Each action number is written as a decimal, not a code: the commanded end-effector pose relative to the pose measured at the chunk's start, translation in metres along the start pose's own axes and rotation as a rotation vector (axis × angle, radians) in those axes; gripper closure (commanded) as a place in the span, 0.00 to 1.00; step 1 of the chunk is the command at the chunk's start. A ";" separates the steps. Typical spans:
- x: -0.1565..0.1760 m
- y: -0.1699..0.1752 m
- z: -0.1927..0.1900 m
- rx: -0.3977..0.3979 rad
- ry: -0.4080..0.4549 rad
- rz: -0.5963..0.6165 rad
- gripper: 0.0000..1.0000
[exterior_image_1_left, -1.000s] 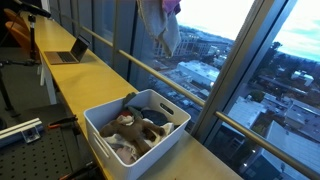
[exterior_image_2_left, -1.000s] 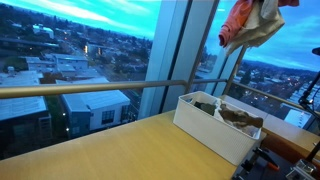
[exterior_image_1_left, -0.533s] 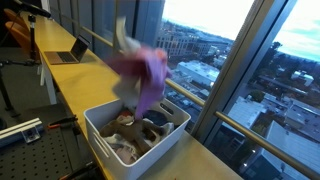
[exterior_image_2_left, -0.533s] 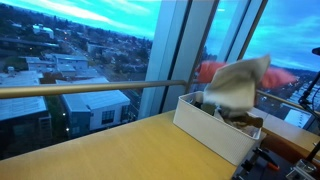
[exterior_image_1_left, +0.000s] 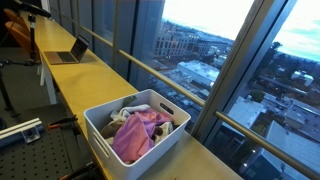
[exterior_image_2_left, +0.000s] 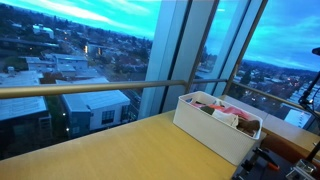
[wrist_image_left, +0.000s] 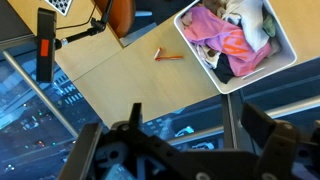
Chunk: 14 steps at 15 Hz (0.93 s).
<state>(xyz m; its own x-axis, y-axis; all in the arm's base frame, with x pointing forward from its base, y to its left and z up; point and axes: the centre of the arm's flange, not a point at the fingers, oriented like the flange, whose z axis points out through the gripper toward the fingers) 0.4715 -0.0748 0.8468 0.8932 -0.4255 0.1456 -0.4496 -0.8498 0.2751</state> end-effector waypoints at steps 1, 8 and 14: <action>-0.056 0.029 0.045 0.058 0.066 -0.125 0.00; -0.062 0.007 0.023 0.318 0.184 -0.335 0.00; -0.063 -0.039 0.021 0.442 0.113 -0.546 0.00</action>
<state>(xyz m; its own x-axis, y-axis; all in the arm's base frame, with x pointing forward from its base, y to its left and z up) 0.4616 -0.0351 0.8750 0.9732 0.0303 0.2280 0.0410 -0.9983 -0.0421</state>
